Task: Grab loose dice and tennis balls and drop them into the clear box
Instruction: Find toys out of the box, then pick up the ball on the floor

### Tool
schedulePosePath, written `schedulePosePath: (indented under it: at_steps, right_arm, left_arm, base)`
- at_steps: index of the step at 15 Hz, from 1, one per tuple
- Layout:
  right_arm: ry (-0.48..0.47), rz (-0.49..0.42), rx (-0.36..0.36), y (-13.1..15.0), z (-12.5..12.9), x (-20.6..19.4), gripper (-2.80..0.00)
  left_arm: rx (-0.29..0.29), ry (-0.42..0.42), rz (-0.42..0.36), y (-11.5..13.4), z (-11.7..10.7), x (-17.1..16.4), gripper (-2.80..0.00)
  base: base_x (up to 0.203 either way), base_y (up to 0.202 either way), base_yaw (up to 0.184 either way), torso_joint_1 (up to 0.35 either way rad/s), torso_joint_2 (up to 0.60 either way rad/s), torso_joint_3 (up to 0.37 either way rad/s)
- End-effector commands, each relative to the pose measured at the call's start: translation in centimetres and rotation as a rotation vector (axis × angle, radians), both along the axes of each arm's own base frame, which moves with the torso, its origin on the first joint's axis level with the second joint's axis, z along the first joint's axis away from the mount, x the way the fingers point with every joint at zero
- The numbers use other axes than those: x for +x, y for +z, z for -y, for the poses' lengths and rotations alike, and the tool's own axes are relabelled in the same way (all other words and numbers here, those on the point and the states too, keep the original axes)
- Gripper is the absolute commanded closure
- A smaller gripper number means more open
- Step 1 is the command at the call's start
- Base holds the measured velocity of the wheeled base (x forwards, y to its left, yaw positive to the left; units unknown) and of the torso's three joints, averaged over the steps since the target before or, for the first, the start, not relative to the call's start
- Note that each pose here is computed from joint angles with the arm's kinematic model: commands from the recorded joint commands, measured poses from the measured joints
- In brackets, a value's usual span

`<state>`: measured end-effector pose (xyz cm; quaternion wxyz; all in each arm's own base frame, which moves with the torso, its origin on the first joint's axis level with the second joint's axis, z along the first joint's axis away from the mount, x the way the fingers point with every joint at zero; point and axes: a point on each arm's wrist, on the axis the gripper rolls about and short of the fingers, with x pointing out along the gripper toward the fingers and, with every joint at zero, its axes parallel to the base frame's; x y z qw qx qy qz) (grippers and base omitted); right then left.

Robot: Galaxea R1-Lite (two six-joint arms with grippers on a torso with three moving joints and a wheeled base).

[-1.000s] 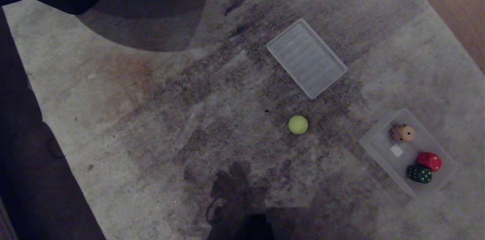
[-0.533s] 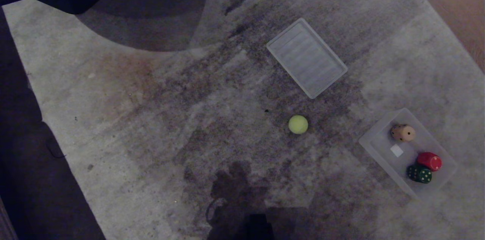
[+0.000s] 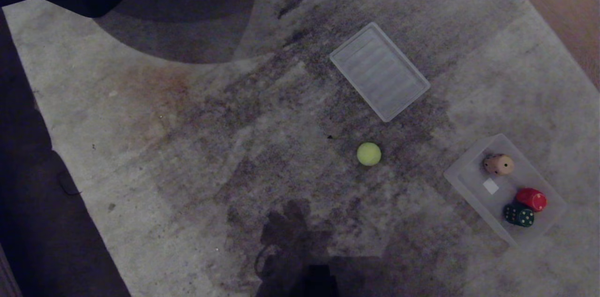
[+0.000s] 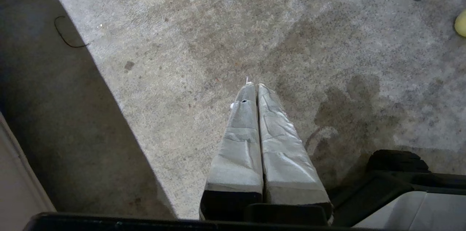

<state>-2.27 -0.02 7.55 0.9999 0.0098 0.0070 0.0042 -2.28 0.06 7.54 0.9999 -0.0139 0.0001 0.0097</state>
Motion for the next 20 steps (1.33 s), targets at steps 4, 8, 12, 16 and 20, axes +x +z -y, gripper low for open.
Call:
schedulePosePath:
  at_steps: [4, 8, 12, 16, 20]
  right_arm:
    - [-0.002, 0.005, 0.001, 0.0, 0.0, 0.0, 0.0]
    - [-0.002, 0.005, 0.0, 0.0, 0.0, 0.0, 0.0]
    - [-0.002, 0.005, 0.002, 0.0, 0.0, 0.0, 0.0]
    - [-0.01, 0.004, 0.002, 0.0, 0.0, -0.1, 0.0]
    - [-0.023, -0.007, 0.002, 4.4, 0.0, -0.8, 0.0]
  left_arm:
    - [0.0, 0.004, -0.004, -0.1, 0.0, 0.0, 0.0]
    - [-0.001, 0.002, -0.004, -0.1, 0.0, 0.0, 0.0]
    - [-0.001, 0.001, -0.004, -0.1, 0.0, 0.0, 0.0]
    - [-0.017, 0.008, -0.002, 0.0, 0.0, 0.0, 0.0]
    - [-0.017, 0.008, -0.002, 0.0, 0.0, 0.0, 0.0]
  base:
    - [-0.073, 0.0, 0.001, -0.002, 0.0, 0.001]
    - [-0.182, 0.0, -0.001, 0.002, 0.0, 0.003]
    - [-0.126, 0.0, 0.001, 0.002, 0.0, 0.003]
    - [0.0, 0.0, 0.0, 0.0, 0.0, 0.0]
    - [0.0, 0.0, 0.0, 0.0, 0.0, 0.0]
